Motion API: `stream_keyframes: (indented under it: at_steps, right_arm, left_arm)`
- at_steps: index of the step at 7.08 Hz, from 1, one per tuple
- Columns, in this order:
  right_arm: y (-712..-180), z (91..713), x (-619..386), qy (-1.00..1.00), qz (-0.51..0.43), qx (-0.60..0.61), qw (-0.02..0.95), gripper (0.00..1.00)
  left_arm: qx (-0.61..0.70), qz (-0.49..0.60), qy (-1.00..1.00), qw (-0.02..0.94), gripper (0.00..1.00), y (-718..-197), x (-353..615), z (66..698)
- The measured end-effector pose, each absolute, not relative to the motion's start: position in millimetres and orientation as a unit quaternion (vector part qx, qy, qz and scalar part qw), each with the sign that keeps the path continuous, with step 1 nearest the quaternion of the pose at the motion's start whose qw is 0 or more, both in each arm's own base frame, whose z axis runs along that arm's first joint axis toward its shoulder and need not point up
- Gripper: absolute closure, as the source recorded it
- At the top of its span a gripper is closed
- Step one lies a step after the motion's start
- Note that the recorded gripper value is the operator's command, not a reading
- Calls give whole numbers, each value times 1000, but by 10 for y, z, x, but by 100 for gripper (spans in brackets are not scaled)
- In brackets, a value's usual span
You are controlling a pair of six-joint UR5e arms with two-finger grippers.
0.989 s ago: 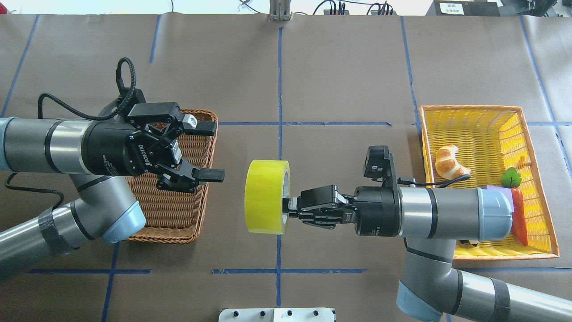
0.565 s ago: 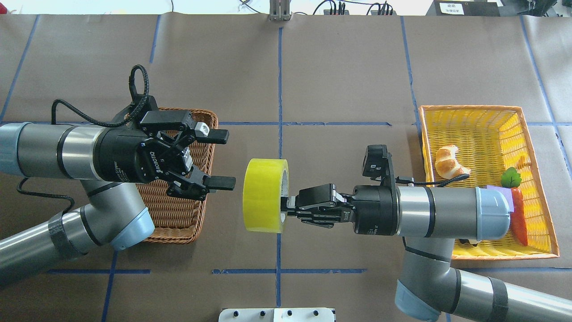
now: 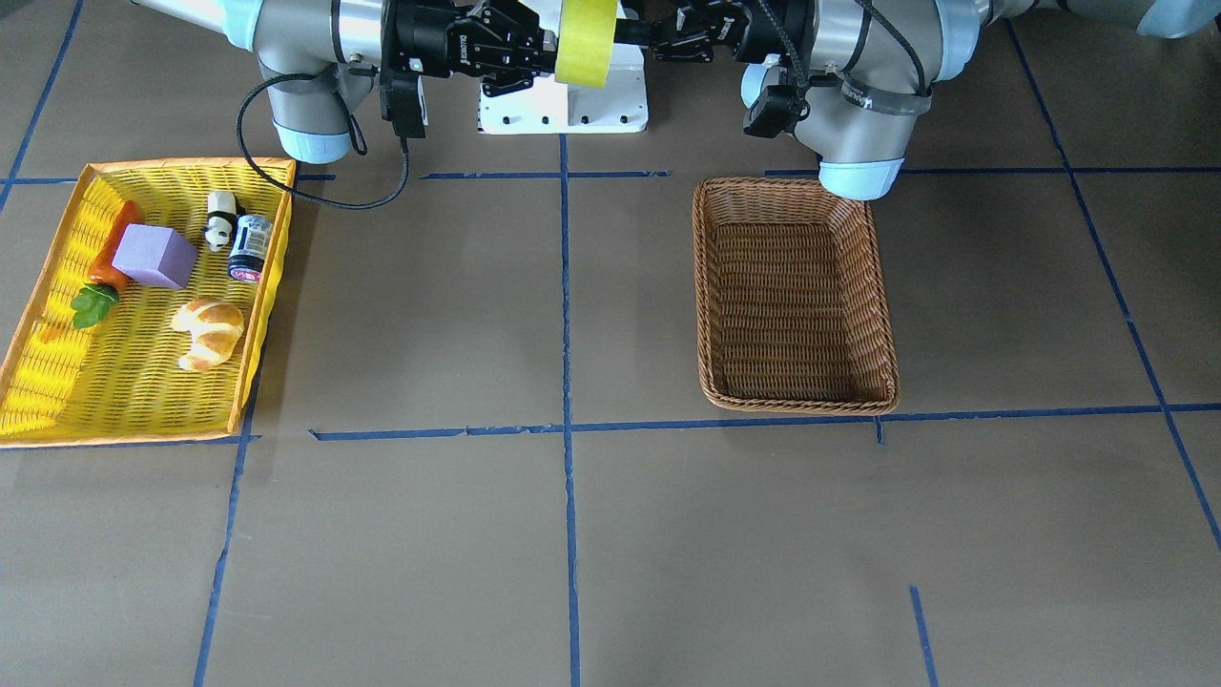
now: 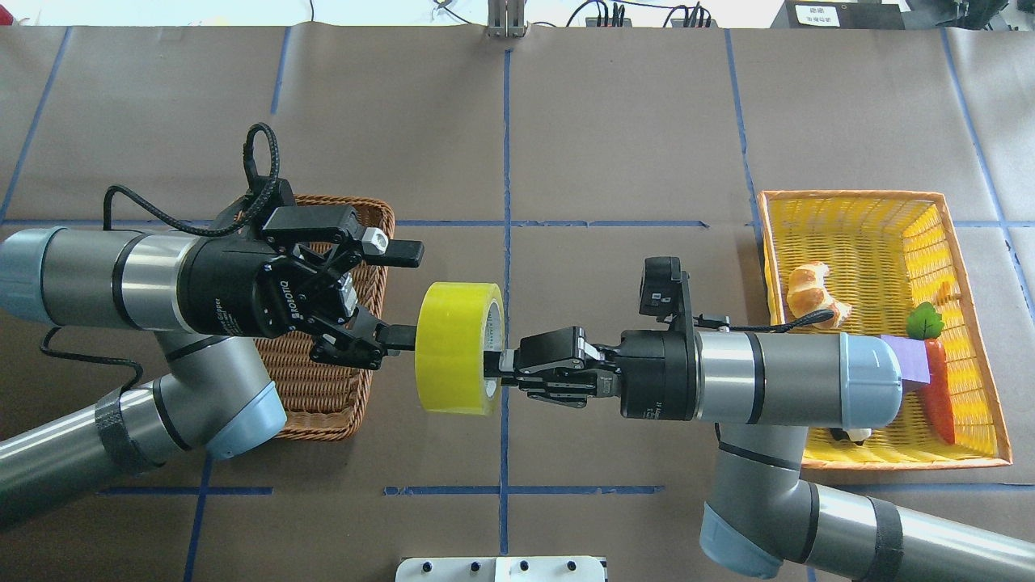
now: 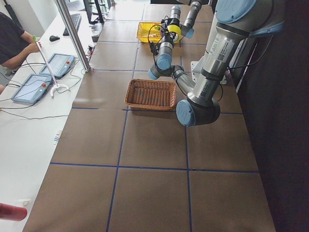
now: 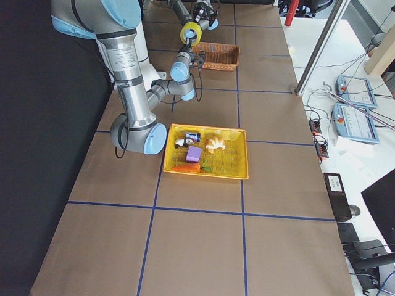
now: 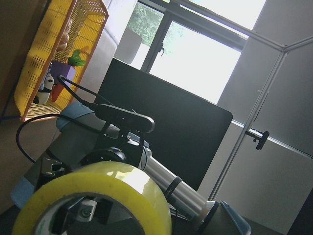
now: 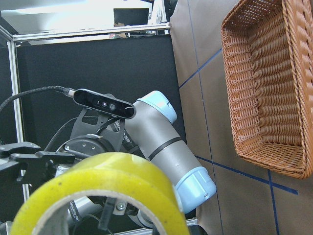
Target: Move tape to another basket
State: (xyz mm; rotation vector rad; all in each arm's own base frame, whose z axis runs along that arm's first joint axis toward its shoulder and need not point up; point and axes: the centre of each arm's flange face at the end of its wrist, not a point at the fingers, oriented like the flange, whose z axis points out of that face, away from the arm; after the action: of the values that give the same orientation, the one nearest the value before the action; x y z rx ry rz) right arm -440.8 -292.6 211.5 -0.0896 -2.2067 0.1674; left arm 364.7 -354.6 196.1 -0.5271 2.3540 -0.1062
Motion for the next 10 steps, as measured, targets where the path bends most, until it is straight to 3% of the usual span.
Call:
stream_keyframes:
  at_steps: [3,5,9,10]
  right_arm:
    - [-2930,2113,-4414,-891,68,-35,447,97]
    - [-2930,2109,-4414,-891,68,-35,447,96]
    - [-2926,2108,-4418,-892,63,-26,447,96]
    - [-2924,2108,-4417,-892,62,-25,447,96]
  left_arm:
    - [-204,-52,917,338,1,-3469,3768,1897]
    - [-194,-46,920,337,27,-3402,3837,1890]
    - [-189,-44,921,337,33,-3385,3854,1889]
    - [-189,-44,921,337,46,-3387,3854,1889]
